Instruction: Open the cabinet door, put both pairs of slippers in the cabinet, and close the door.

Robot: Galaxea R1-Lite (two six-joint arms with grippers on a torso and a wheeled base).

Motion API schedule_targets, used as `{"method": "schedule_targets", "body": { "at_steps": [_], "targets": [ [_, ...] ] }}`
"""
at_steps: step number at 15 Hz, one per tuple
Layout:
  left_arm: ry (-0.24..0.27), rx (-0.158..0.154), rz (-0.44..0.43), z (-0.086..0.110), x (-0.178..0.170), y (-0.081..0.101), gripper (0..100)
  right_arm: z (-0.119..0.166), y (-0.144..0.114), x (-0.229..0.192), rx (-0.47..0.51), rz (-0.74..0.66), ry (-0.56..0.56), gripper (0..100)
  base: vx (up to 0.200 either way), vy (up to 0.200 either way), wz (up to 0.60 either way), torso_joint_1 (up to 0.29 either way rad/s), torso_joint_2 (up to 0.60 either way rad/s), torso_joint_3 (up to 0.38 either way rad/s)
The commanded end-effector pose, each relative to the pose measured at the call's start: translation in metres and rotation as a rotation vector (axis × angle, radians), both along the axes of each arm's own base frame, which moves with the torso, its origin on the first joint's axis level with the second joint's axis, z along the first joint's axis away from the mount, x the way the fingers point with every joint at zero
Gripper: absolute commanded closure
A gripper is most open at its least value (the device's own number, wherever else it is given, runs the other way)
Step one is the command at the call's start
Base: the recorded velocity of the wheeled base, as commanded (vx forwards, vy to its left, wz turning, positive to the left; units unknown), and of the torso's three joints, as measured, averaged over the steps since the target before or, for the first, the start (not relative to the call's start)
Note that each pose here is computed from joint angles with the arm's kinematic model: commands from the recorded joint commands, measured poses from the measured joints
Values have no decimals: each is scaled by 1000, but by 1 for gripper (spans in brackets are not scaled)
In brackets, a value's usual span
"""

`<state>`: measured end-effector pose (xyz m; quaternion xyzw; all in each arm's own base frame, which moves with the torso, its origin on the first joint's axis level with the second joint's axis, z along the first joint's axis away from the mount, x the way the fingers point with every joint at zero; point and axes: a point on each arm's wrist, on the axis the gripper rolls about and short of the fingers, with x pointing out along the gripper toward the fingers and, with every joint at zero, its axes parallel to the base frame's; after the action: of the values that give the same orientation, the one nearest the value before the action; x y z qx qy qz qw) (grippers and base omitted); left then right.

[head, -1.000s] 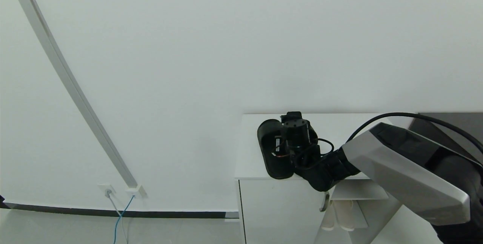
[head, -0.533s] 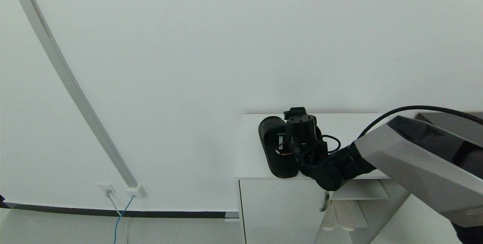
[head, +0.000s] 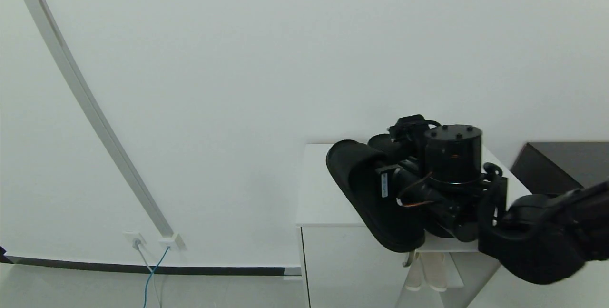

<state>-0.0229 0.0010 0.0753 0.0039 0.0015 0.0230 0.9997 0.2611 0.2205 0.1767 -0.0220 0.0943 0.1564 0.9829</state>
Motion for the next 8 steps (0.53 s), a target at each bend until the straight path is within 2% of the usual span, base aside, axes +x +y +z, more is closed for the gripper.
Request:
{"method": "schedule_targets", "body": {
  "at_steps": [1, 4, 7, 8],
  "targets": [
    [0, 0, 0, 0, 0, 0, 100, 38, -29, -55, 46, 126, -44, 100, 0, 0, 0, 0, 0, 0],
    [2, 0, 0, 0, 0, 0, 100, 54, -55, -87, 45, 247, -10, 100, 0, 0, 0, 0, 0, 0],
    [2, 2, 0, 0, 0, 0, 100, 52, -60, -93, 16, 317, -15, 100, 0, 0, 0, 0, 0, 0],
    [2, 0, 2, 0, 0, 0, 100, 48, -60, -94, -1, 367, -49, 100, 0, 0, 0, 0, 0, 0]
  ]
}}
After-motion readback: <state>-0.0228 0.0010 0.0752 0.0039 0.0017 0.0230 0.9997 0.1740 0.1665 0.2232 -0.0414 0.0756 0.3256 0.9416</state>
